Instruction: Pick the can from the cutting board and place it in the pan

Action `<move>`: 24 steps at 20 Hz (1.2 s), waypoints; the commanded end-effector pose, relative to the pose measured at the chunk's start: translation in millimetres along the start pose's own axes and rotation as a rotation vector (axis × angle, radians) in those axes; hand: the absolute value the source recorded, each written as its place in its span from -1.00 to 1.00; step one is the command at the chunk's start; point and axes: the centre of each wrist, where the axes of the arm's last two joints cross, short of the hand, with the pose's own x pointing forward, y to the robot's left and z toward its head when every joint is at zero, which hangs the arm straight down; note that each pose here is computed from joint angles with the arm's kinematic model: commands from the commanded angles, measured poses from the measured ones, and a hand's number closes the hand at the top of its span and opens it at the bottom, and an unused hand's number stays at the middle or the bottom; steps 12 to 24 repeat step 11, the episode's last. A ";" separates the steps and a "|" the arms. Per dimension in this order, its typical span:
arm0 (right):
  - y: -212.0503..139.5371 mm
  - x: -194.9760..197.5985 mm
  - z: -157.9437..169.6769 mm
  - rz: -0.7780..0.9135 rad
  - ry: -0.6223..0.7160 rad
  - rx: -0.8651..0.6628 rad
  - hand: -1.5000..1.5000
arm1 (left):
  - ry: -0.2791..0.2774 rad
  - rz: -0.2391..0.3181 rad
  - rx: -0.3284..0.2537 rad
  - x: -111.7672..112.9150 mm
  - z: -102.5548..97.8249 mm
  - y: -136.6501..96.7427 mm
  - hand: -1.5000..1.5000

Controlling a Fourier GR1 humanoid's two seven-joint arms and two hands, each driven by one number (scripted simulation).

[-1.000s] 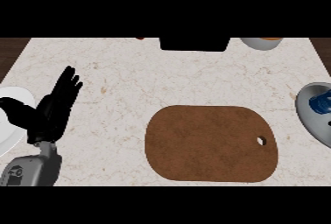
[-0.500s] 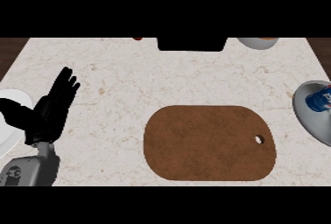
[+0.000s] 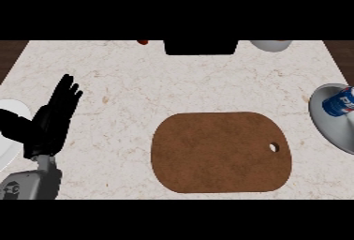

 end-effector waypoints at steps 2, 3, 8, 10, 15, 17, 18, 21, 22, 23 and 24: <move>-30.9 -0.5 28.1 -0.144 -0.087 0.108 -1.00 | -0.011 0.006 0.008 1.9 7.4 -2.0 0.00; -28.1 -6.2 32.0 -0.134 -0.095 0.099 -1.00 | -0.012 0.006 0.006 3.1 6.1 -3.1 0.00; -44.8 -4.6 47.9 -0.117 -0.096 0.082 -1.00 | 0.019 -0.005 0.006 -11.6 8.8 11.8 0.00; -43.4 -8.4 51.3 -0.110 -0.099 0.082 -1.00 | 0.007 0.004 0.010 4.2 0.5 5.8 0.00; -42.4 -7.8 49.5 -0.107 -0.109 0.079 -1.00 | -0.011 -0.004 -0.008 1.9 1.8 -8.8 0.00; -42.4 -7.8 49.5 -0.107 -0.109 0.079 -1.00 | -0.011 -0.004 -0.008 1.9 1.8 -8.8 0.00; -42.4 -7.8 49.5 -0.107 -0.109 0.079 -1.00 | -0.011 -0.004 -0.008 1.9 1.8 -8.8 0.00; -42.4 -7.8 49.5 -0.107 -0.109 0.079 -1.00 | -0.011 -0.004 -0.008 1.9 1.8 -8.8 0.00; -42.4 -7.8 49.5 -0.107 -0.109 0.079 -1.00 | -0.011 -0.004 -0.008 1.9 1.8 -8.8 0.00; -42.4 -7.8 49.5 -0.107 -0.109 0.079 -1.00 | -0.011 -0.004 -0.008 1.9 1.8 -8.8 0.00; -42.4 -7.8 49.5 -0.107 -0.109 0.079 -1.00 | -0.011 -0.004 -0.008 1.9 1.8 -8.8 0.00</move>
